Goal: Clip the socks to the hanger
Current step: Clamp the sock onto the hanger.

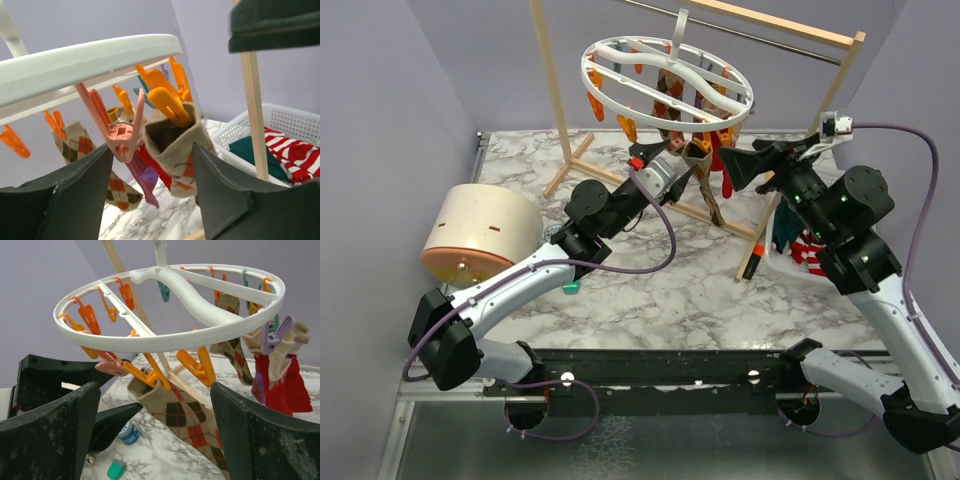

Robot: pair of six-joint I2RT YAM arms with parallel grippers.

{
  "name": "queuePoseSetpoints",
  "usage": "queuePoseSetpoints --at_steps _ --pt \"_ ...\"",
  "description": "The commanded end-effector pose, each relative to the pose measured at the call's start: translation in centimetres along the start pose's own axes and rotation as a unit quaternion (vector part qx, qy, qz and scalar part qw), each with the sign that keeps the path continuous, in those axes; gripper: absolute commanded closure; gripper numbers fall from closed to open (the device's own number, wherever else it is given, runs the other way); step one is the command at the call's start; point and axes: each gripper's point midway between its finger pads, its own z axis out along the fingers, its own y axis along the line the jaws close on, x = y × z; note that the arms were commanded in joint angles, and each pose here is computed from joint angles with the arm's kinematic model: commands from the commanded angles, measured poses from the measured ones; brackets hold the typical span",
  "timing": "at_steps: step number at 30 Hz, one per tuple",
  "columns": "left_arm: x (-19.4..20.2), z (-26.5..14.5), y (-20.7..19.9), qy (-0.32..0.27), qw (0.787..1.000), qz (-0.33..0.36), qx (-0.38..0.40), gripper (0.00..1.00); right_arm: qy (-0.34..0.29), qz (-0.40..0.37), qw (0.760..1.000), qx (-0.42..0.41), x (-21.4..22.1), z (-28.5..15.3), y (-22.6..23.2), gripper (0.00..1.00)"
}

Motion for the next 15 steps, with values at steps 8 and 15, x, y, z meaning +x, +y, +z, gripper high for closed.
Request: queuePoseSetpoints --at_steps 8,15 --pt "0.8 -4.4 0.2 0.012 1.0 -0.003 -0.022 0.1 0.03 -0.064 0.997 -0.043 3.0 -4.9 0.3 0.05" --pt "3.4 -9.7 1.3 0.055 0.994 -0.037 -0.084 0.01 0.072 -0.03 0.996 0.034 8.3 -6.1 -3.6 0.03"
